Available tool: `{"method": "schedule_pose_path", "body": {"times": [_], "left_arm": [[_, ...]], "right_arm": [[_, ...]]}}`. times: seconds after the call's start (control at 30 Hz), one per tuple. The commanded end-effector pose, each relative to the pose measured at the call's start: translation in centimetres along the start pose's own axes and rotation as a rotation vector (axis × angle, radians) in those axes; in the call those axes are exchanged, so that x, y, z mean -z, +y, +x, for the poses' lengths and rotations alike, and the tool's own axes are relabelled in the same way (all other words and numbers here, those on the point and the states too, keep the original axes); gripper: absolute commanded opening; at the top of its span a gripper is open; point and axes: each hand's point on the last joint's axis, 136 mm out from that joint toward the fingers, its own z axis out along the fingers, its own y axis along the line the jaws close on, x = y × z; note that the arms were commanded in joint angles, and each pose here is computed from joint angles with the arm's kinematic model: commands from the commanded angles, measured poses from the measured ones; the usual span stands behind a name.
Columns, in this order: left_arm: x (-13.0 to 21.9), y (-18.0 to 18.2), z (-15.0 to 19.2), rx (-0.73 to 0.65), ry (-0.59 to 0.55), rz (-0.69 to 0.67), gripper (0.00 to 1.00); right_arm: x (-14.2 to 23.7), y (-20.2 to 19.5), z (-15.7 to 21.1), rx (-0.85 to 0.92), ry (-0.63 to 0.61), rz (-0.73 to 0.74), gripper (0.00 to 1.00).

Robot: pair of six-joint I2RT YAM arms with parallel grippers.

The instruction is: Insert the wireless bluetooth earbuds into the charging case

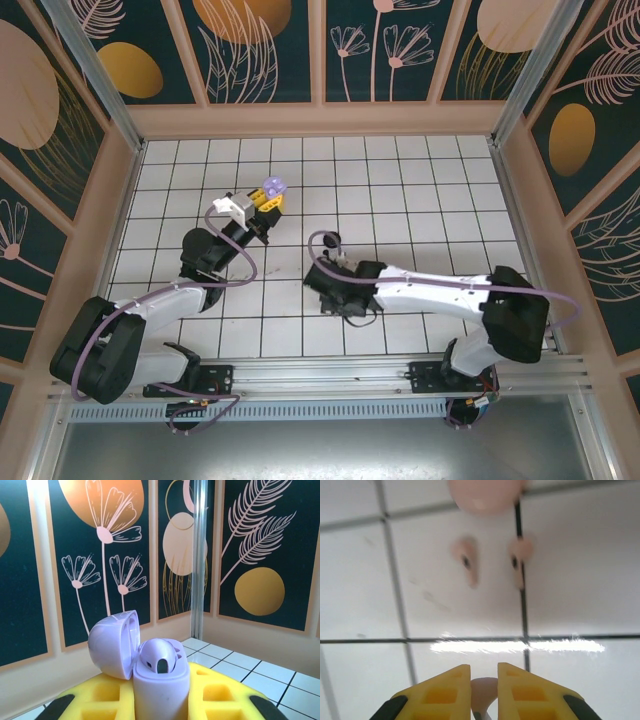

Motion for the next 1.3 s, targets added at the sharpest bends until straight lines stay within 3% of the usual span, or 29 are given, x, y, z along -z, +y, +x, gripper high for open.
{"method": "schedule_pose_path", "body": {"times": [0.0,0.37,0.57,0.9,1.27], "left_arm": [[-0.6,-0.9,-2.2,-0.014,-0.063,0.05,0.0],[-1.3,-1.6,-1.7,-0.072,-0.041,0.107,0.0],[-2.1,-1.4,-1.0,-0.106,-0.02,0.113,0.0],[-3.5,-0.9,-0.6,-0.103,-0.01,0.114,0.0],[-4.2,-0.7,-0.3,-0.097,-0.001,0.119,0.0]], "right_arm": [[3.8,1.2,-5.2,0.017,-0.136,-0.072,0.16],[15.1,5.5,-20.4,0.089,-0.436,-0.276,0.16],[19.3,8.7,-24.9,0.156,-0.541,-0.368,0.16],[19.7,12.9,-25.9,0.243,-0.556,-0.508,0.16],[18.7,14.3,-24.5,0.261,-0.542,-0.553,0.16]]}}
